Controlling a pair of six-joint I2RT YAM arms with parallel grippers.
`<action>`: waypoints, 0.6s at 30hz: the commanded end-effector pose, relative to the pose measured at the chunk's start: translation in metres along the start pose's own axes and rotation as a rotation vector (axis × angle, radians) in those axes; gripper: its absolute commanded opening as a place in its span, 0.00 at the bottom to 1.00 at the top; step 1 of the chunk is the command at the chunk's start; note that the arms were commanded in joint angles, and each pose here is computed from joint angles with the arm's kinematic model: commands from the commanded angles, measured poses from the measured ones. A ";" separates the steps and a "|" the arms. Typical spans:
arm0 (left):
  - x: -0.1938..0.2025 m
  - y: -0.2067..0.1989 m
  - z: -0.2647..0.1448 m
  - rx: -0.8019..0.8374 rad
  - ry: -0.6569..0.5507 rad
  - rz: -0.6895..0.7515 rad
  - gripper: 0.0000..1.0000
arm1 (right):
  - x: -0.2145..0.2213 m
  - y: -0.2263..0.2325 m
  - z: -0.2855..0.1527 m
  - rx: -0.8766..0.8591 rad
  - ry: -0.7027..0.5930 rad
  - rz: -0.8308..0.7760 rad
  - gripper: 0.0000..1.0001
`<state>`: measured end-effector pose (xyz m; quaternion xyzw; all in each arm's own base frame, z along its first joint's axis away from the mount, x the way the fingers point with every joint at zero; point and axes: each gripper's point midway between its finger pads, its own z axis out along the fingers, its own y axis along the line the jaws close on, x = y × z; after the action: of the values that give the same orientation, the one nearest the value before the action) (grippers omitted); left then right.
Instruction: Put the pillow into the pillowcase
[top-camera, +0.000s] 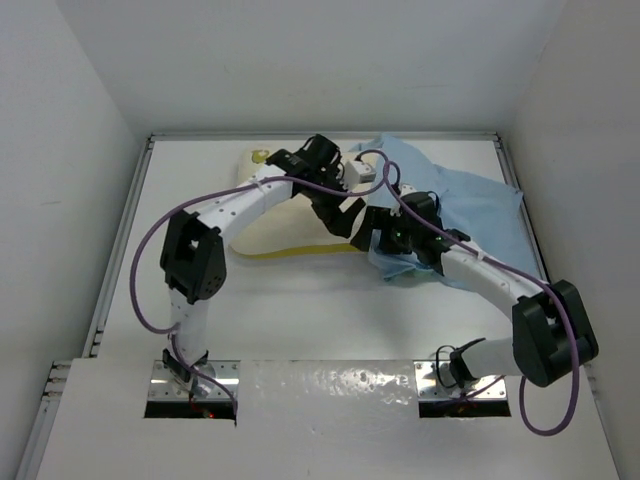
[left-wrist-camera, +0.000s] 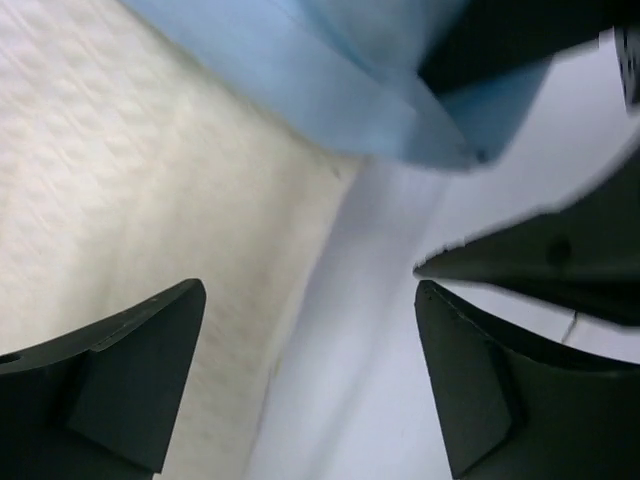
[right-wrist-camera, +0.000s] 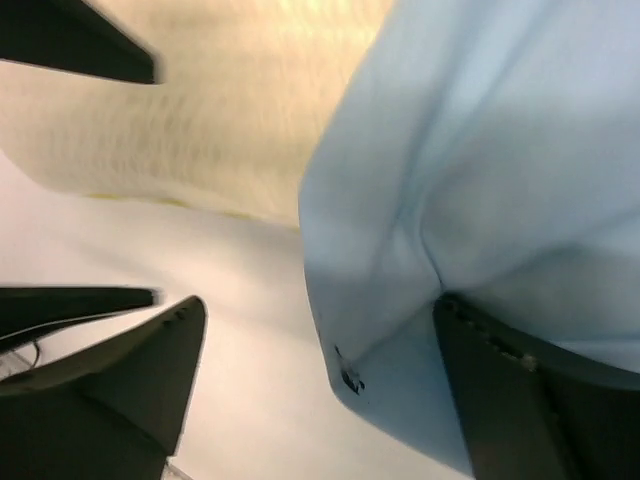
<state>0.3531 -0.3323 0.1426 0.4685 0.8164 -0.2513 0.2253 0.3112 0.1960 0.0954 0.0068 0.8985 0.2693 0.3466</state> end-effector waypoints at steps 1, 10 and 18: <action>0.018 0.002 -0.043 0.038 -0.010 0.041 0.85 | -0.017 0.010 -0.023 0.011 0.010 -0.125 0.99; 0.024 0.187 -0.162 -0.628 -0.190 -0.232 0.85 | -0.093 0.003 -0.038 0.197 -0.142 -0.146 0.48; 0.124 0.288 -0.119 -0.803 0.012 -0.545 0.85 | -0.143 -0.062 0.029 0.540 -0.251 -0.004 0.23</action>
<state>0.5409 -0.0416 0.1405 0.1276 0.9302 0.0049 0.3442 0.4268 0.1480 0.1508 0.0666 0.8966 0.0797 0.4304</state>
